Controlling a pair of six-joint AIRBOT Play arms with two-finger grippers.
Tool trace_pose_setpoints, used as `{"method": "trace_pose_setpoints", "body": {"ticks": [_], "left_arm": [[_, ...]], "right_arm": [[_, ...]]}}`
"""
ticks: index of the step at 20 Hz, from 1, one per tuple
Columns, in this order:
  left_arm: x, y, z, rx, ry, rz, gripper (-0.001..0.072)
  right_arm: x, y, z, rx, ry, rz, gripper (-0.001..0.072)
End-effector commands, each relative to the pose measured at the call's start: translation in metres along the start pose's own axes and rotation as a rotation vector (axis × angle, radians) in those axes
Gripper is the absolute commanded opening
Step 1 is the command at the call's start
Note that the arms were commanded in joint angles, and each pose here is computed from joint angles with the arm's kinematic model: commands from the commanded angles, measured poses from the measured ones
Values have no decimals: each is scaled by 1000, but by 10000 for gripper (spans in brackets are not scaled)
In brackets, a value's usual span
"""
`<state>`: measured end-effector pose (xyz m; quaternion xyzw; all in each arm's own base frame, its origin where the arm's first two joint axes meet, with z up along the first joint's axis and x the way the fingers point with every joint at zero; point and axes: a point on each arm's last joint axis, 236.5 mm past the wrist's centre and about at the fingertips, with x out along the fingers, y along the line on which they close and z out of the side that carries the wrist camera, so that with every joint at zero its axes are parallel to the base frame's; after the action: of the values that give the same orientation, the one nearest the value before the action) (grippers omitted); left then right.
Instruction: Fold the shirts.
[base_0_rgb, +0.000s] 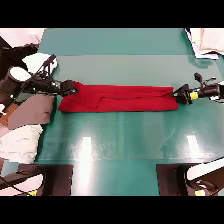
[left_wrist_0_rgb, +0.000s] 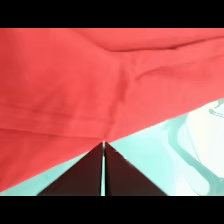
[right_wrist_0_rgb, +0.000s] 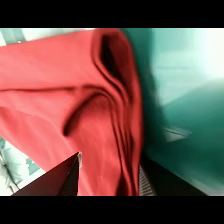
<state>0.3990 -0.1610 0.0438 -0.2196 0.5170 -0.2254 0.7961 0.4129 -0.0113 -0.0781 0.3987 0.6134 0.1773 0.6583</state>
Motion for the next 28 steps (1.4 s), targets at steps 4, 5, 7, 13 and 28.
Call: {"method": "trace_pose_setpoints", "body": {"ticks": [4, 5, 7, 13, 28], "left_arm": [[20, -39, 2, 77, -46, -30, 23], [24, -45, 4, 91, -66, -33, 24], [35, -57, 7, 112, -95, -41, 23], [106, -89, -1, 140, 21, -83, 23], [194, -128, 29, 199, 64, -132, 23]], "right_arm": [[17, 15, 3, -136, 1, -12, 13], [12, 21, 4, -162, -13, -13, 12], [-5, 40, 5, -213, -42, -16, 11], [-61, 209, 1, -472, -150, 169, 10], [-9, 401, -93, -878, -97, 233, 10]]}}
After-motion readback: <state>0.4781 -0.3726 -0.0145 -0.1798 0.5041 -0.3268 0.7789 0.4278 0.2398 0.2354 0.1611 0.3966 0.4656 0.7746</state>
